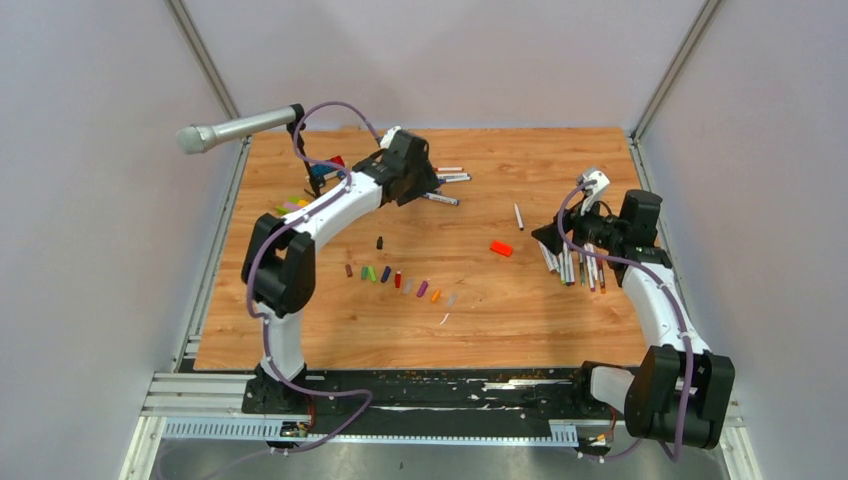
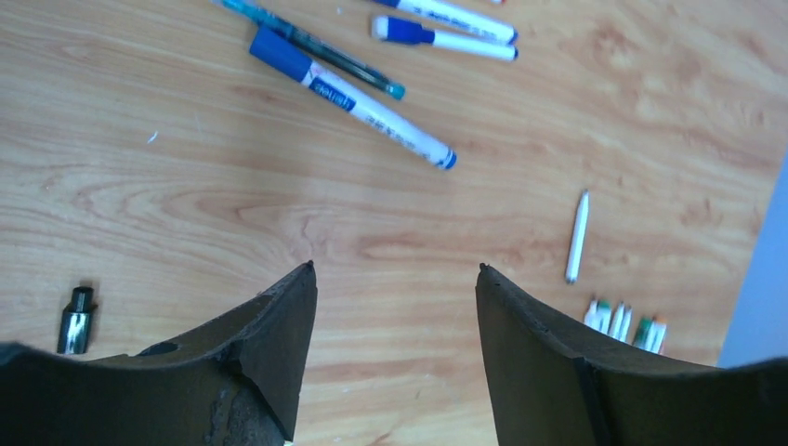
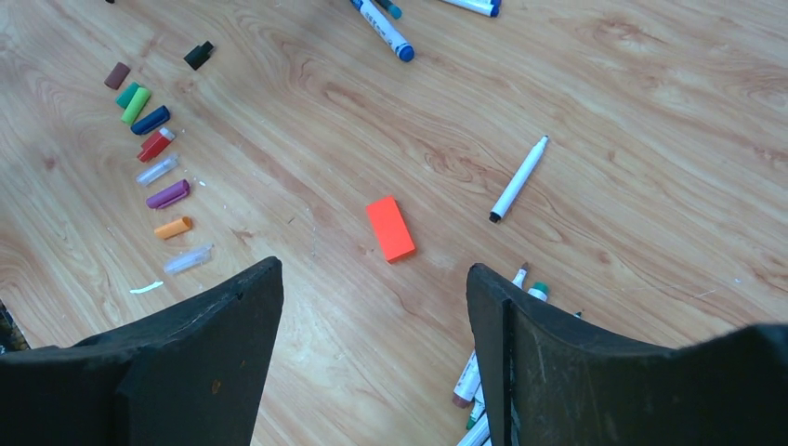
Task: Open the pen caps
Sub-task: Pick up the pen from the center of the board.
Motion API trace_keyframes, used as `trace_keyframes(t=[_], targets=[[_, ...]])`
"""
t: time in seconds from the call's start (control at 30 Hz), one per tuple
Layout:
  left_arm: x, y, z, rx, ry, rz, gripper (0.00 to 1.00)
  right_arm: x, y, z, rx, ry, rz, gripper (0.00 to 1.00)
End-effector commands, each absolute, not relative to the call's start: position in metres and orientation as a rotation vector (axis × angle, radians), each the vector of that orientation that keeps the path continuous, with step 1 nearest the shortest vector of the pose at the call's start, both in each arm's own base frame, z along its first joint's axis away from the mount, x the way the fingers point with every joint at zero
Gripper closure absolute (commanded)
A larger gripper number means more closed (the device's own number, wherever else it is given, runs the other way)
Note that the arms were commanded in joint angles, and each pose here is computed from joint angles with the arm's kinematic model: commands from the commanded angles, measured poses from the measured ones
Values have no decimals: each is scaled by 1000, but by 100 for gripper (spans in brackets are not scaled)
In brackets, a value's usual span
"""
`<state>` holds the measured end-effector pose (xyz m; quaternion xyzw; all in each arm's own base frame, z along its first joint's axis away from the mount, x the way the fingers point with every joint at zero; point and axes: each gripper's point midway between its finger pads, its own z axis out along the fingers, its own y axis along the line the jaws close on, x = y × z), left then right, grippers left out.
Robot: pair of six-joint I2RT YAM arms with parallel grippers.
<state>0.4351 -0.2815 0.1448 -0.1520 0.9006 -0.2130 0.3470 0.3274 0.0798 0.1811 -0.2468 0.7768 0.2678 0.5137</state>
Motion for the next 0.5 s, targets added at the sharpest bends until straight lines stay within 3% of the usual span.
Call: trace_keyframes(t=[0.0, 0.13, 0.47], targets=[[443, -261, 134, -707, 2366, -214, 32, 332, 79, 200, -610, 1791, 661, 28], [455, -263, 128, -783, 2387, -121, 36, 332, 75, 202, -595, 1792, 657, 28], [473, -286, 96, -997, 2321, -247, 37, 334, 66, 201, -560, 1798, 653, 28]])
